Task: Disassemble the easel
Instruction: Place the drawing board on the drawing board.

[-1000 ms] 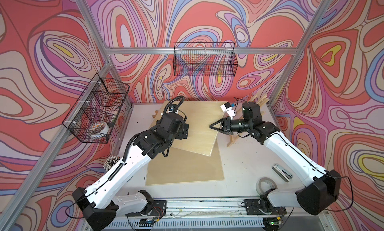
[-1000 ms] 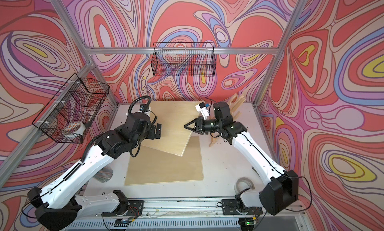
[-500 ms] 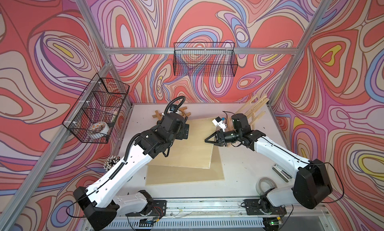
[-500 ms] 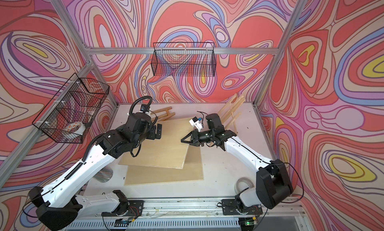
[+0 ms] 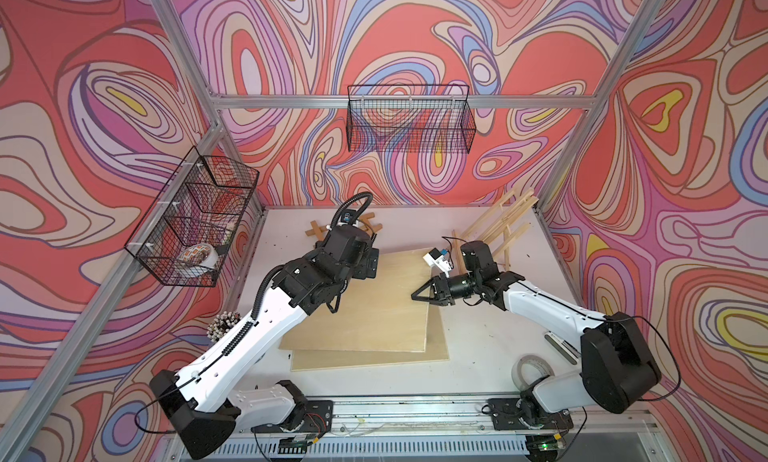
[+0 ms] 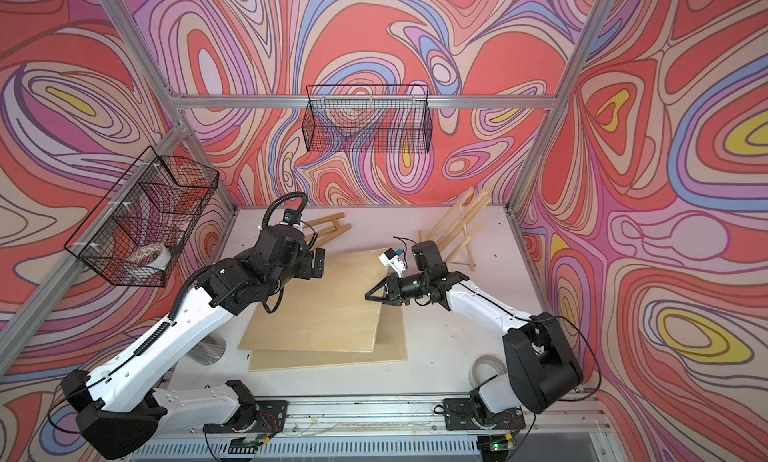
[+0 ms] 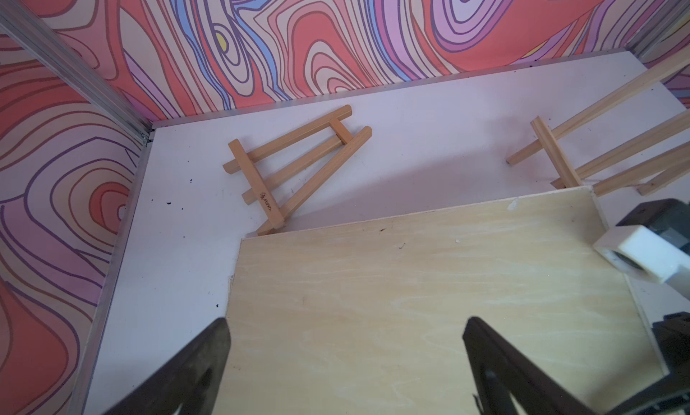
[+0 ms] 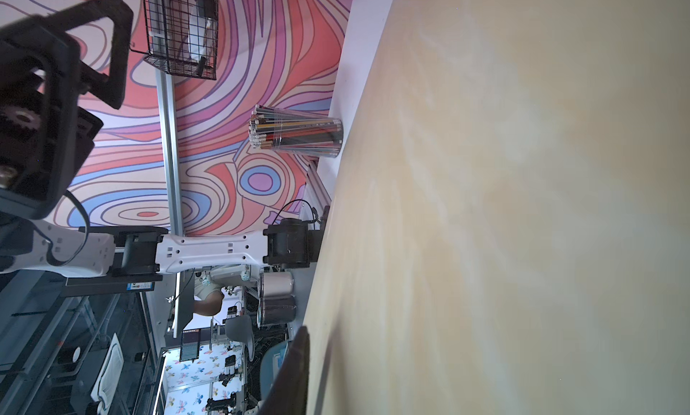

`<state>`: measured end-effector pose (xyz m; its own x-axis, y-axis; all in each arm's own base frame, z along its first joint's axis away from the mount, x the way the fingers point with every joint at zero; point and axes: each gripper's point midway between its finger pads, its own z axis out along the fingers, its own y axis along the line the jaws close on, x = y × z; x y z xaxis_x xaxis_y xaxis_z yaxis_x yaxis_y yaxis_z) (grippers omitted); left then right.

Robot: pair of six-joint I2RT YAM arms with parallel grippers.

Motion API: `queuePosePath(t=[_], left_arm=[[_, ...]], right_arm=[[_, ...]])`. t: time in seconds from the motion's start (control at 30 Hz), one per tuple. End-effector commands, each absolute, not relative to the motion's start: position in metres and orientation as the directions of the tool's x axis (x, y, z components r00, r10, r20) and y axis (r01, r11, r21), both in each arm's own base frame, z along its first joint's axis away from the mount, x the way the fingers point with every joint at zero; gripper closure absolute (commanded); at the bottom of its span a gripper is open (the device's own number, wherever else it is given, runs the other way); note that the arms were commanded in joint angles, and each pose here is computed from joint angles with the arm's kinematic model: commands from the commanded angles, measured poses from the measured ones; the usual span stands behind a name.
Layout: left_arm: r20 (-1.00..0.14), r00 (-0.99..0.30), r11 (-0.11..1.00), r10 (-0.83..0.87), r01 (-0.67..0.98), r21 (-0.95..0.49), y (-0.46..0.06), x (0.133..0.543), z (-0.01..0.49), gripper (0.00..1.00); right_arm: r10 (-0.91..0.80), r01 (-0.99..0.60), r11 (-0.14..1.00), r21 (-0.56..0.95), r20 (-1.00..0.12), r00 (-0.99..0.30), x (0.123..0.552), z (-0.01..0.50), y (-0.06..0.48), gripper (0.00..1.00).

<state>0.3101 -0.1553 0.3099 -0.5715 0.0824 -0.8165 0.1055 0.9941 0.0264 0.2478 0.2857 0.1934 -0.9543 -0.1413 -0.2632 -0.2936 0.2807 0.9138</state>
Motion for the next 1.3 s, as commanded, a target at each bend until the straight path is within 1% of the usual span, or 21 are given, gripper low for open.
queuePosePath(t=[0.0, 0.23, 0.33, 0.43, 0.77, 0.93, 1.2, 1.27], left_arm=[[-0.801, -0.593, 0.995, 0.078, 0.094, 0.027, -0.153, 0.310, 0.305, 0.00], [-0.795, -0.602, 0.994, 0.081, 0.106, 0.021, -0.156, 0.309, 0.303, 0.00], [-0.790, -0.609, 0.994, 0.070, 0.107, 0.005, -0.159, 0.309, 0.300, 0.00], [-0.779, -0.625, 0.992, 0.058, 0.125, -0.027, -0.166, 0.309, 0.295, 0.00], [-0.772, -0.634, 0.991, 0.044, 0.124, -0.046, -0.168, 0.308, 0.292, 0.00], [-0.771, -0.635, 0.991, 0.041, 0.123, -0.048, -0.169, 0.308, 0.291, 0.00], [-0.771, -0.635, 0.991, 0.041, 0.122, -0.047, -0.169, 0.309, 0.290, 0.00], [-0.773, -0.633, 0.991, 0.038, 0.121, -0.050, -0.169, 0.309, 0.290, 0.00]], right_arm=[[-0.196, -0.467, 0.088, 0.880, -0.444, -0.874, 0.240, 0.237, 0.286, 1.00], [-0.195, -0.435, 0.142, 0.889, -0.406, -0.893, 0.256, 0.220, 0.277, 1.00], [-0.192, -0.410, 0.184, 0.893, -0.376, -0.906, 0.265, 0.205, 0.275, 1.00], [-0.194, -0.386, 0.215, 0.897, -0.348, -0.917, 0.269, 0.191, 0.274, 1.00], [-0.181, -0.331, 0.306, 0.893, -0.287, -0.941, 0.285, 0.163, 0.273, 0.99], [-0.160, -0.286, 0.387, 0.877, -0.242, -0.957, 0.297, 0.140, 0.270, 0.96], [-0.143, -0.254, 0.432, 0.865, -0.212, -0.967, 0.295, 0.121, 0.266, 0.87], [-0.138, -0.252, 0.443, 0.860, -0.212, -0.967, 0.295, 0.119, 0.264, 0.83]])
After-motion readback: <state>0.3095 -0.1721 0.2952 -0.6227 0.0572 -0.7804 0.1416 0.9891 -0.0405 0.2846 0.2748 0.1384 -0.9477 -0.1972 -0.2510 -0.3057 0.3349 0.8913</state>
